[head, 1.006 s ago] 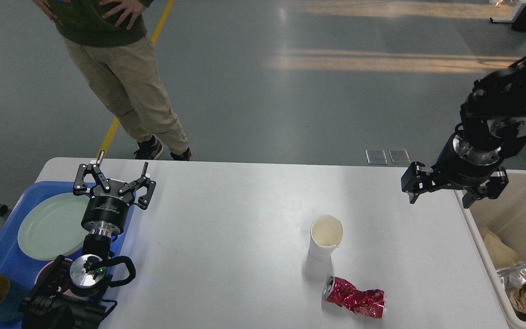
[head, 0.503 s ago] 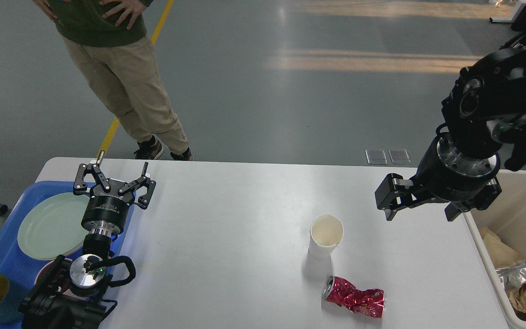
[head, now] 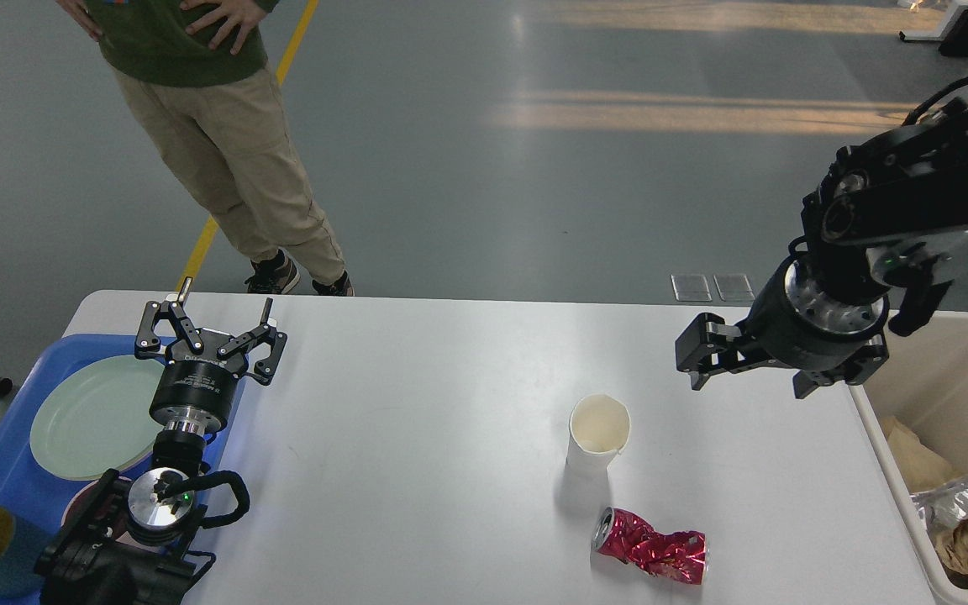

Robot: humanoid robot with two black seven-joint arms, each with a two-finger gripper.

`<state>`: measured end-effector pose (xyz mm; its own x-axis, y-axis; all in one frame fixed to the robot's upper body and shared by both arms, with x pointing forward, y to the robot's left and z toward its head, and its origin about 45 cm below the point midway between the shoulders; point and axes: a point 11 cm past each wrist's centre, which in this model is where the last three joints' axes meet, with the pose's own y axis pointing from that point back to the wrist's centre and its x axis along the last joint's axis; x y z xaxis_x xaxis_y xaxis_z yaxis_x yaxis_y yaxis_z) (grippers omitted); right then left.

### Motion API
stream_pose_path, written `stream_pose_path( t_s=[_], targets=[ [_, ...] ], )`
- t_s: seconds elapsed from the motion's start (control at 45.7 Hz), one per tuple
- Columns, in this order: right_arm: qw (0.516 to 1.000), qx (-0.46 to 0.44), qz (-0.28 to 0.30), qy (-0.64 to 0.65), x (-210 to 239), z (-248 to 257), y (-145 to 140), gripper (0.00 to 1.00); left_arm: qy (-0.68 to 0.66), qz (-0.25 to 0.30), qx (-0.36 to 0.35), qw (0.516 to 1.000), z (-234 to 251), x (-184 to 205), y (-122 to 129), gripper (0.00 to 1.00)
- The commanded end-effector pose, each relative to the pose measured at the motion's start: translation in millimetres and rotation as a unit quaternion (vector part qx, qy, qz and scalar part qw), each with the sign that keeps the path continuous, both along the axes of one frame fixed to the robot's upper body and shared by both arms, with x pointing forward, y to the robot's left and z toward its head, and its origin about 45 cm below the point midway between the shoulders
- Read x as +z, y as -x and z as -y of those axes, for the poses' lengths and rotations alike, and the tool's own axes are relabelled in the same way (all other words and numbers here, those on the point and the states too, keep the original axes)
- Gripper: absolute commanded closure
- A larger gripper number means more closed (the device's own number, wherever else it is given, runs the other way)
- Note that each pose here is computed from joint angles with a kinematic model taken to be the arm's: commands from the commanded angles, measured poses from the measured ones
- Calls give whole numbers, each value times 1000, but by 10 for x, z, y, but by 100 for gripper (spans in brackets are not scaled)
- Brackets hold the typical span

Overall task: Tidy desktop
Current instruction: 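Raise the right gripper and move it toward the white paper cup, then grasp the white paper cup with the right gripper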

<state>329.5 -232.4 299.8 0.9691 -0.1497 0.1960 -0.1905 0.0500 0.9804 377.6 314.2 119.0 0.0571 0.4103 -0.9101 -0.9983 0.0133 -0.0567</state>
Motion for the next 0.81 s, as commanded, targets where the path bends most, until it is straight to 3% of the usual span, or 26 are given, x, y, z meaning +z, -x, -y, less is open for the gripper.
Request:
stream_pose_path(
  t_s=[0.0, 0.35, 0.634, 0.722, 0.787],
  targets=[
    [1000, -17, -4, -22, -324, -40, -84, 0, 0, -1, 0, 1000, -2, -5, 4, 4],
    [996, -68, -27, -60, -1401, -96, -294, 0, 0, -1, 0, 1000, -2, -5, 4, 4],
    [993, -80, -31, -79, -1845, -269, -287, 1, 0, 0, 0, 1000, -1, -3, 4, 4],
    [992, -81, -38, -84, -1906, -302, -243, 13, 0, 0, 0, 1000, -1, -3, 4, 4],
    [992, -81, -39, -84, -1922, -313, -231, 33, 0, 0, 0, 1000, -1, -4, 5, 4]
  ],
)
